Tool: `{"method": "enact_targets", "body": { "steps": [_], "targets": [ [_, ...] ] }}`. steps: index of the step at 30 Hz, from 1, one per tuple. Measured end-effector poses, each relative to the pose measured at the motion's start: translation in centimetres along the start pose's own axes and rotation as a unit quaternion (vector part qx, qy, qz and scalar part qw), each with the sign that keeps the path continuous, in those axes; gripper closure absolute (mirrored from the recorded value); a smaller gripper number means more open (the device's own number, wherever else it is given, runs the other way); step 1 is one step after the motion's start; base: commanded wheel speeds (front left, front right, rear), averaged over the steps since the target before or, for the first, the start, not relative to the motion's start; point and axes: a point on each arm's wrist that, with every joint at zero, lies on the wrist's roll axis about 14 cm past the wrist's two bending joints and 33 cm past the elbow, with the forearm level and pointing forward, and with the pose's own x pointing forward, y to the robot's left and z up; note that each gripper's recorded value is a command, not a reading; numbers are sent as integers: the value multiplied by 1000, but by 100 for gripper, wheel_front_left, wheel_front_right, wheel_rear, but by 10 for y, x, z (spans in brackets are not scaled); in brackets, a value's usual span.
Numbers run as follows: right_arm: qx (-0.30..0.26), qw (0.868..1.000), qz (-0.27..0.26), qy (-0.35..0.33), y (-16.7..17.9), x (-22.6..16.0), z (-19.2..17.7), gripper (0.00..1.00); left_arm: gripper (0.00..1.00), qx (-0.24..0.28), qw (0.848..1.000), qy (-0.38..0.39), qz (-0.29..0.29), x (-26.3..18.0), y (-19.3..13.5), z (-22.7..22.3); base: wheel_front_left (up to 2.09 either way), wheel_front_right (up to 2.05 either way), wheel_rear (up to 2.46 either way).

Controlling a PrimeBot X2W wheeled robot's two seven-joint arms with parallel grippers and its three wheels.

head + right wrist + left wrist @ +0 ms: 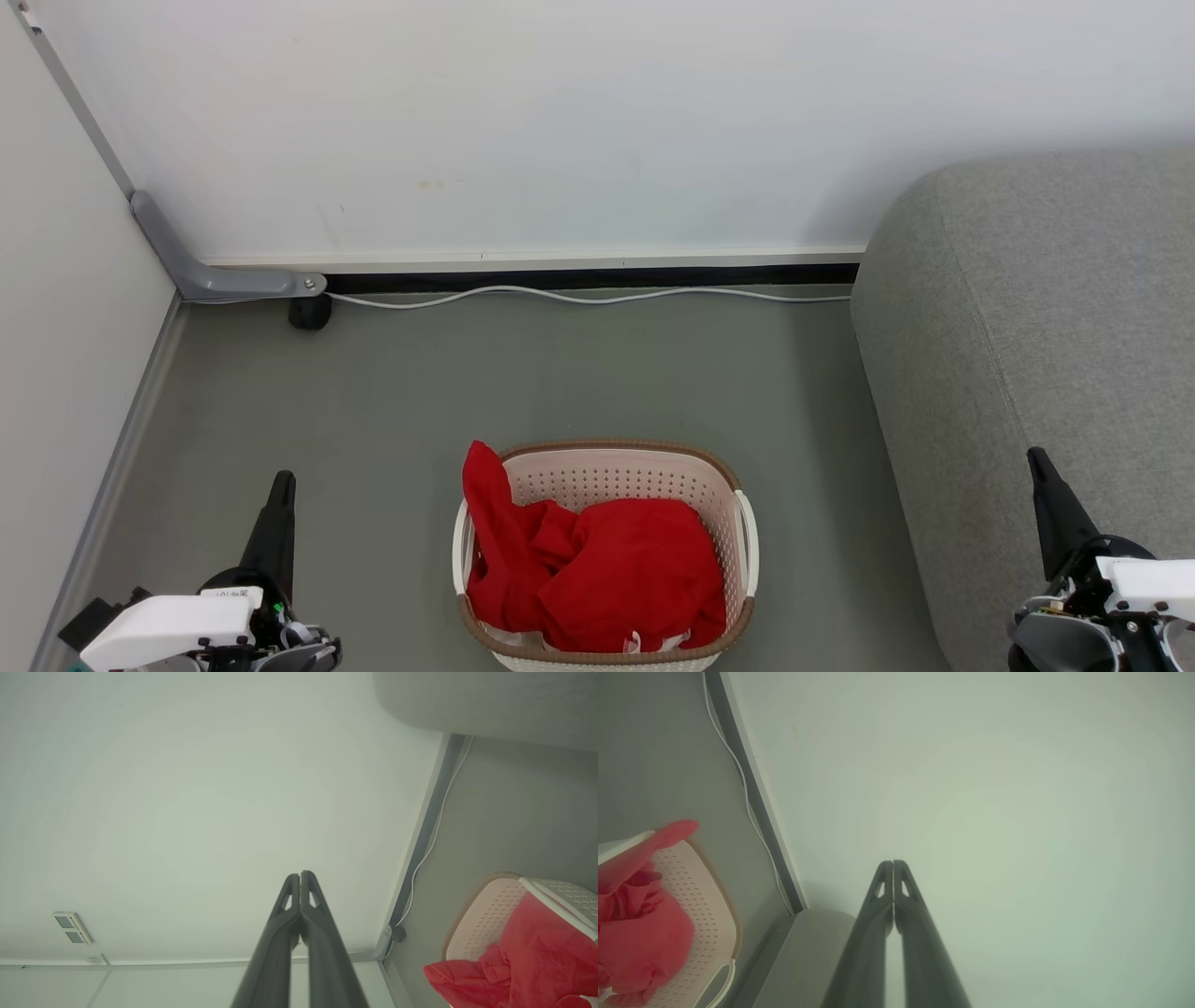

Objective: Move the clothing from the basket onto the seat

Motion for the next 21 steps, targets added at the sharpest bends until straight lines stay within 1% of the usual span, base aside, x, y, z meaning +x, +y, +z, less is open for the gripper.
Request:
{"method": "enact_targets", "body": {
  "steps": [21],
  "targets": [
    [0, 1000, 0, 0, 0, 0, 0, 100, 100, 0, 1000, 0, 0, 0, 0, 0, 0, 0, 0]
  ]
}}
